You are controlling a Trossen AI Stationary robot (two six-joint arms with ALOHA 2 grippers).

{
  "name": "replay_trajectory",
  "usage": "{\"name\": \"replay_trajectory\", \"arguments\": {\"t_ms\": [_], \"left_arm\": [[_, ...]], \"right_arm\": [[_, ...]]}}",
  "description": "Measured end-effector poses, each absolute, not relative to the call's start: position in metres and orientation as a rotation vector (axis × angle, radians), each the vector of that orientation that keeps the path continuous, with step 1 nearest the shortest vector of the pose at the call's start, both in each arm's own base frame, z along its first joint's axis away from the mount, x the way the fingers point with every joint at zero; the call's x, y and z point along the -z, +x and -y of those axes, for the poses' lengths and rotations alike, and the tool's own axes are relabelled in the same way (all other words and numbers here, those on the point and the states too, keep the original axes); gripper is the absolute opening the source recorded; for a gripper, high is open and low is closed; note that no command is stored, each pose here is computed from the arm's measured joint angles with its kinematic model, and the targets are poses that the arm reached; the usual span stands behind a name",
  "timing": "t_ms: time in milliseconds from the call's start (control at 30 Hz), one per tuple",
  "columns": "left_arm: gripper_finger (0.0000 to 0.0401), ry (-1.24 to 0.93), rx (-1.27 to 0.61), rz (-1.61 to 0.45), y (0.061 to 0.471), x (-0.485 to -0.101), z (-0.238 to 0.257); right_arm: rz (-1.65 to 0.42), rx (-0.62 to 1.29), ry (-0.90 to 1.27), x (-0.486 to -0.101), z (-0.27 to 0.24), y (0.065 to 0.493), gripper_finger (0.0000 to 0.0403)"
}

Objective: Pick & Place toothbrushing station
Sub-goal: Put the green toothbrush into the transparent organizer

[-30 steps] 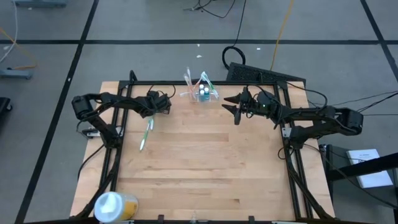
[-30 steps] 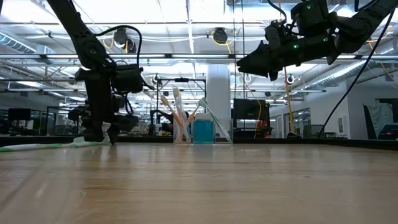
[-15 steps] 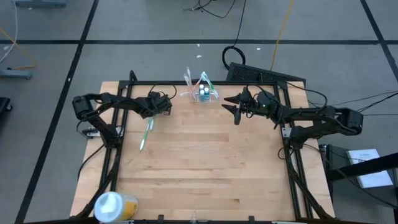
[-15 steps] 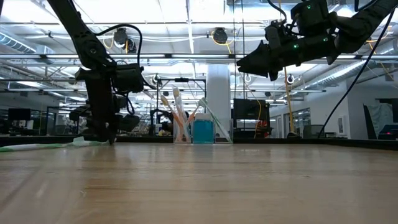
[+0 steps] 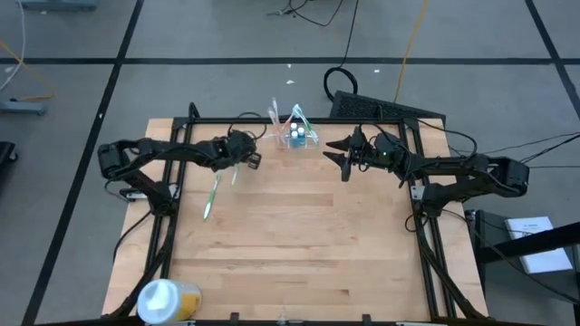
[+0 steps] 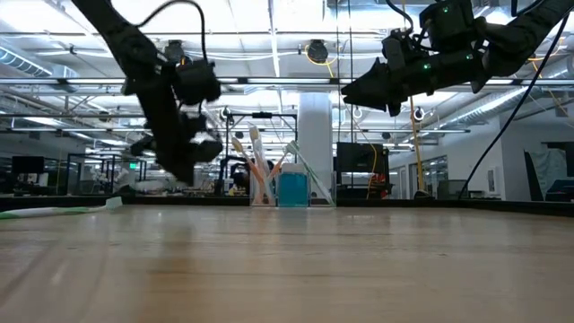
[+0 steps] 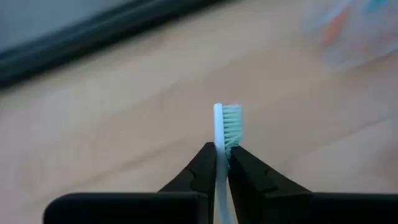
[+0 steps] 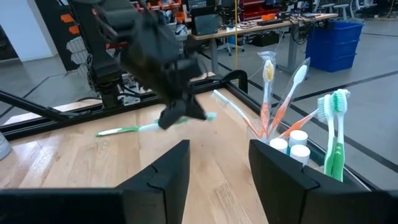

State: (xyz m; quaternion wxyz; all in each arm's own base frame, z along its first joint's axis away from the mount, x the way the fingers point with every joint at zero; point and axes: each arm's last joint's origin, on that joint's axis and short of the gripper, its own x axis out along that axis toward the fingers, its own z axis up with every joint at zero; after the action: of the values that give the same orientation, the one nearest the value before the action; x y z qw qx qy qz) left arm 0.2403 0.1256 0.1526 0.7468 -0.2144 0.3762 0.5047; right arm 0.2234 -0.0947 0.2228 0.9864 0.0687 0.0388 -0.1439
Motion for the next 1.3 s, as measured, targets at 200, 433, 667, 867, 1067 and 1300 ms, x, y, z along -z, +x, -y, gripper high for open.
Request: {"name": "replay_trajectory", "arguments": {"t_ms": [200, 433, 667, 867, 1067, 1300], "left_arm": [[0.0023, -0.333, -0.926, -0.606, 0.261, -0.202, -0.105], [0.0027, -0.11, -0.611, -0.19, 0.287, -0.258, -0.074], [0.0012, -0.024, -0.479, -0.017, 0.298, -0.272, -0.061], [0.0027, -0.004, -0.317, 0.035, 0.302, -0.276, -0.055], [0.0014, 0.018, -0.293, 0.052, 0.313, -0.266, -0.05], [0.0025, 0.026, -0.24, 0.067, 0.324, -0.252, -0.049]], "right_arm": [[-0.077, 0.29, 0.137, -0.223, 0.095, 0.223, 0.0155], [-0.07, 0.282, 0.14, -0.223, 0.094, 0.224, 0.0155], [0.019, 0.212, 0.121, -0.226, 0.081, 0.236, 0.0155], [0.131, 0.138, 0.086, -0.221, 0.069, 0.253, 0.0155], [0.155, 0.088, 0.117, -0.219, 0.067, 0.275, 0.0155], [0.142, -0.011, 0.162, -0.218, 0.064, 0.292, 0.0155]]}}
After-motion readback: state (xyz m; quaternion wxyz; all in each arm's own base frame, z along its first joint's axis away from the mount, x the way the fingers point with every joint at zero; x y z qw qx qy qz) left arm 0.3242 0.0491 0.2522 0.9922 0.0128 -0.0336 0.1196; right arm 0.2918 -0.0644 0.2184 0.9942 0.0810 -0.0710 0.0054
